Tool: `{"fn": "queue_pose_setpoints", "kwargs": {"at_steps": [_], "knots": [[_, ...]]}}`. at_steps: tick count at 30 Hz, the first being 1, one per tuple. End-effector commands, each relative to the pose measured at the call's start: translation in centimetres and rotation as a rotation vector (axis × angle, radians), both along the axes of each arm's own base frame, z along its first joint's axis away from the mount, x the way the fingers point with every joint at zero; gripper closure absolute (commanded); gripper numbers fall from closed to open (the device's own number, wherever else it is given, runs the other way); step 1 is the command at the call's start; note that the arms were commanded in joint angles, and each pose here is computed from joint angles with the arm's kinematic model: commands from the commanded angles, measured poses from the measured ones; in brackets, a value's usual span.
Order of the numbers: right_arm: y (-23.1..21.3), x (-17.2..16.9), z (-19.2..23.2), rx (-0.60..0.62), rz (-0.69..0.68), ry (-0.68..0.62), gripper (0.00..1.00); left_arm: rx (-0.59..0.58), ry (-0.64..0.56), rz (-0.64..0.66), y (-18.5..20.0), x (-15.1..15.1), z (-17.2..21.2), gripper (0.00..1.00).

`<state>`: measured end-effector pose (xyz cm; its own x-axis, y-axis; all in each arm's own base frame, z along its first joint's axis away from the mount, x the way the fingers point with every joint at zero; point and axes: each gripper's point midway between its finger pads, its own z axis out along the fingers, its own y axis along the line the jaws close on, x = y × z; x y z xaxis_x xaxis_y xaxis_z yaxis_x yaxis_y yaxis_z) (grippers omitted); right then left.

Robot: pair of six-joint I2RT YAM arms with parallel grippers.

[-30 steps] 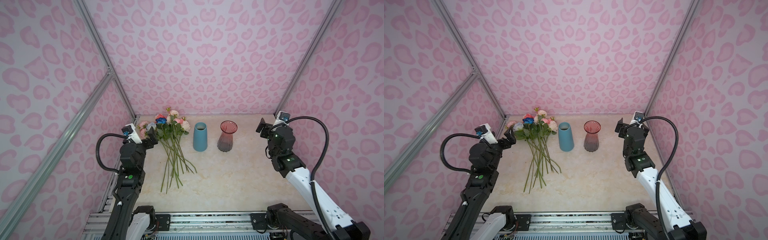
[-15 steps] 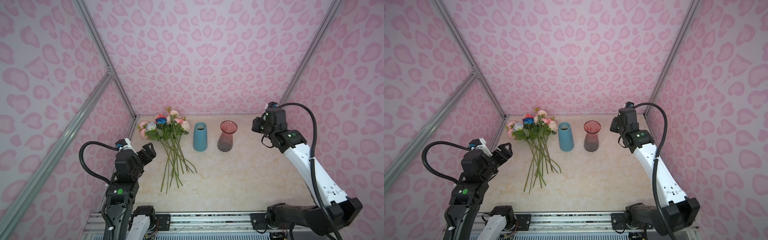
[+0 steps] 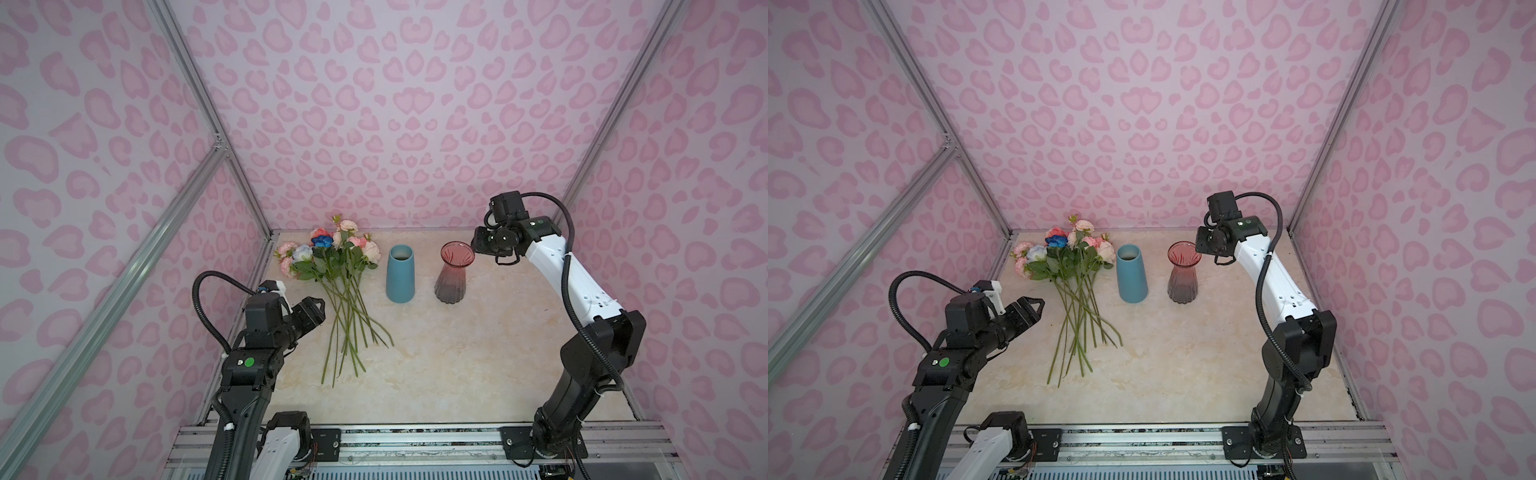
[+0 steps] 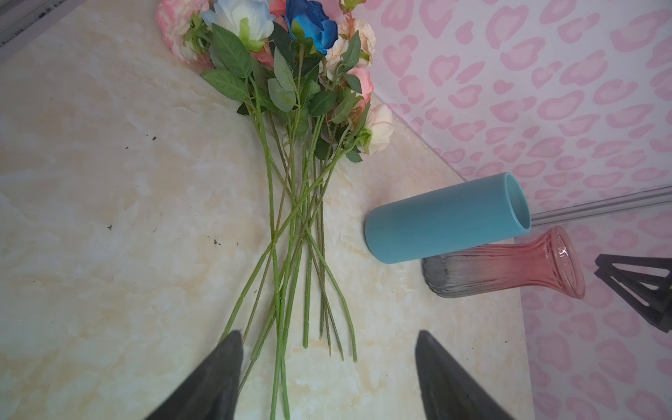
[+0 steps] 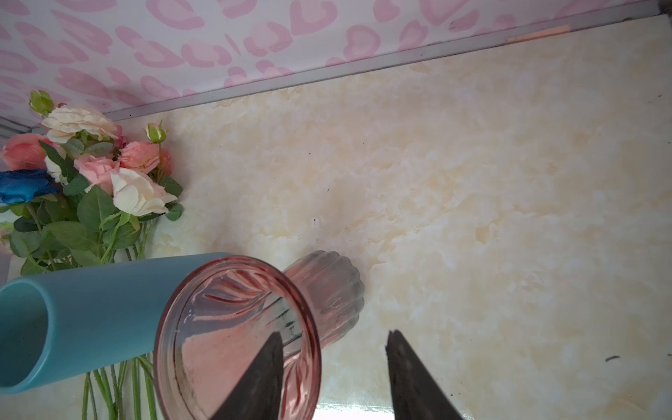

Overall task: Arrange the flowers into the vase
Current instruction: 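Move the left gripper over the rose stems while the right gripper approaches the pink vase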

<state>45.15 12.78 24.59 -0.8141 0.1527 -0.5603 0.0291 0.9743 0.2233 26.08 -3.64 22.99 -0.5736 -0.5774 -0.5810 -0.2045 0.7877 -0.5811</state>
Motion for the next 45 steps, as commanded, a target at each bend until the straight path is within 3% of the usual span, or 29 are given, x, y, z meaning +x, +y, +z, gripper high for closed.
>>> {"fn": "queue_pose_setpoints", "kwargs": {"at_steps": [1, 7, 13, 18, 26, 29, 37, 45], "knots": [[0.8, -0.9, -1.9, 0.016, 0.038, 0.085, 0.55, -0.004, -0.012, -0.038, -0.6, 0.2, 0.3, 0.24], [1.4, -1.0, -3.8, 0.008, 0.051, 0.132, 0.64, 0.013, 0.018, -0.076, -0.9, 0.8, -0.4, 0.24], [3.3, -0.4, -3.9, 0.026, 0.084, 0.144, 0.79, 0.022, 0.033, -0.078, -0.8, 1.5, -0.7, 0.24], [3.0, -0.4, -4.3, -0.002, 0.076, 0.161, 0.84, 0.046, 0.035, -0.081, -0.6, 1.7, -0.6, 0.23], [3.3, -1.2, -3.8, 0.021, 0.093, 0.152, 1.00, 0.075, 0.018, -0.076, -0.3, 1.3, 0.1, 0.22], [2.9, -1.3, -3.7, 0.014, 0.084, 0.148, 1.00, 0.087, 0.013, -0.069, -0.1, 1.2, 0.4, 0.22], [3.7, -2.8, -2.3, 0.133, 0.097, 0.123, 1.00, 0.091, 0.016, -0.086, -0.2, 1.8, 0.2, 0.22], [4.7, -6.4, -2.3, 0.203, 0.170, 0.166, 1.00, 0.068, 0.123, -0.043, -0.3, 3.3, -2.9, 0.35]]}}
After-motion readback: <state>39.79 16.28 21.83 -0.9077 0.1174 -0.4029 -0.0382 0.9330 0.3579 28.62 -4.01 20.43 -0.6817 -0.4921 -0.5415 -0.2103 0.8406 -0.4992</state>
